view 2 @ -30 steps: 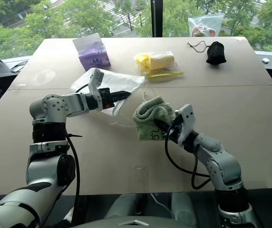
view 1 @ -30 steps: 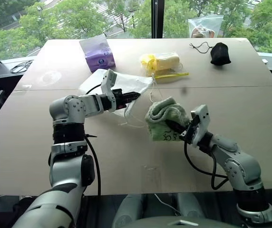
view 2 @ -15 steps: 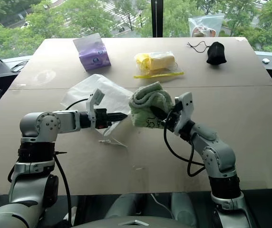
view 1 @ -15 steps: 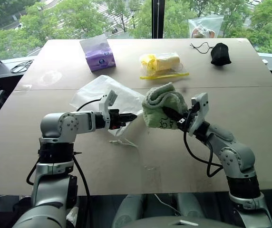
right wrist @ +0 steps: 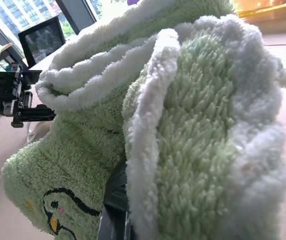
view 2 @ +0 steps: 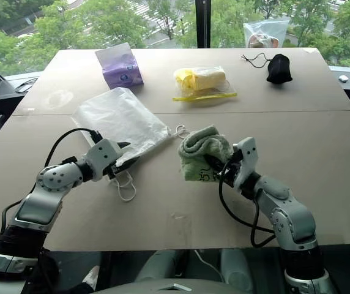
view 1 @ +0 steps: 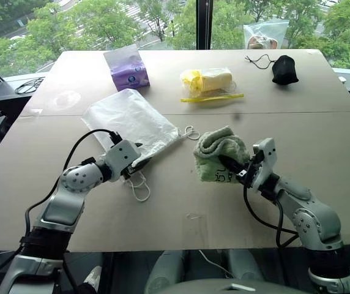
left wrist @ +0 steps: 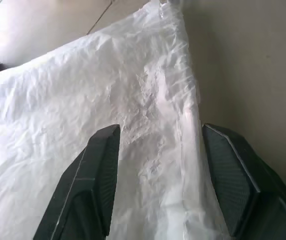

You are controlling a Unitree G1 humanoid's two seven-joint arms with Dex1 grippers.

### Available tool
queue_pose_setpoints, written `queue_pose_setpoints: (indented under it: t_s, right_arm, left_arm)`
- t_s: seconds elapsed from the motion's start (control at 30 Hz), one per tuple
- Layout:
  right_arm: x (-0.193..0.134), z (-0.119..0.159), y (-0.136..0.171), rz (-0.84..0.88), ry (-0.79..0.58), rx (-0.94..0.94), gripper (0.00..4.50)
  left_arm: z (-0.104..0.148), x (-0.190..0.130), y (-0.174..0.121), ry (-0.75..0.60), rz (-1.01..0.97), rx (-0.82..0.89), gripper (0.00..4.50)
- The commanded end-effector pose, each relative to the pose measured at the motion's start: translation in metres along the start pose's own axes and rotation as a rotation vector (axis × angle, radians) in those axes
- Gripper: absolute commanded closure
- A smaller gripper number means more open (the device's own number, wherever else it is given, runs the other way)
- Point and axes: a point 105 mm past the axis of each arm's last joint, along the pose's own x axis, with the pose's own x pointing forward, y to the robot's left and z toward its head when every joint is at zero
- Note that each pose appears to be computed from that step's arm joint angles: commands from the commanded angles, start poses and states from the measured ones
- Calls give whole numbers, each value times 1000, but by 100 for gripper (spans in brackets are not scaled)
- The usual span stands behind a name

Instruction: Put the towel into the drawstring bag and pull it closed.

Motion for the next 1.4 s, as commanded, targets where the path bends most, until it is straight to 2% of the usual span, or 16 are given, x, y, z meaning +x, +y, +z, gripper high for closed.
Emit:
queue_pose_setpoints:
  t_s: [0.03, 0.3, 0.47, 0.87, 1.0, 1.33, 1.4]
  right_arm:
    - [-3, 14, 11, 36, -53, -23, 439]
    - [-11, 11, 13, 54, -13, -12, 439]
    - [-11, 10, 14, 62, 0, -10, 439]
    - [-12, 9, 14, 55, 1, -9, 439]
    - [-12, 9, 14, 52, -1, -8, 439]
    - [-10, 10, 14, 53, -1, -17, 439]
    - [-7, 11, 14, 60, -2, -24, 439]
  left_arm:
    - [10, -10, -3, -54, 118, 149, 204]
    - [9, -15, -12, -52, 256, 170, 204]
    - [14, -16, -6, -75, 317, 176, 204]
    - [0, -14, -2, -13, 307, 179, 204]
    - [-7, -7, -1, 25, 303, 208, 204]
    - [4, 25, 6, 17, 292, 179, 204]
    - [4, 35, 6, 25, 254, 46, 290]
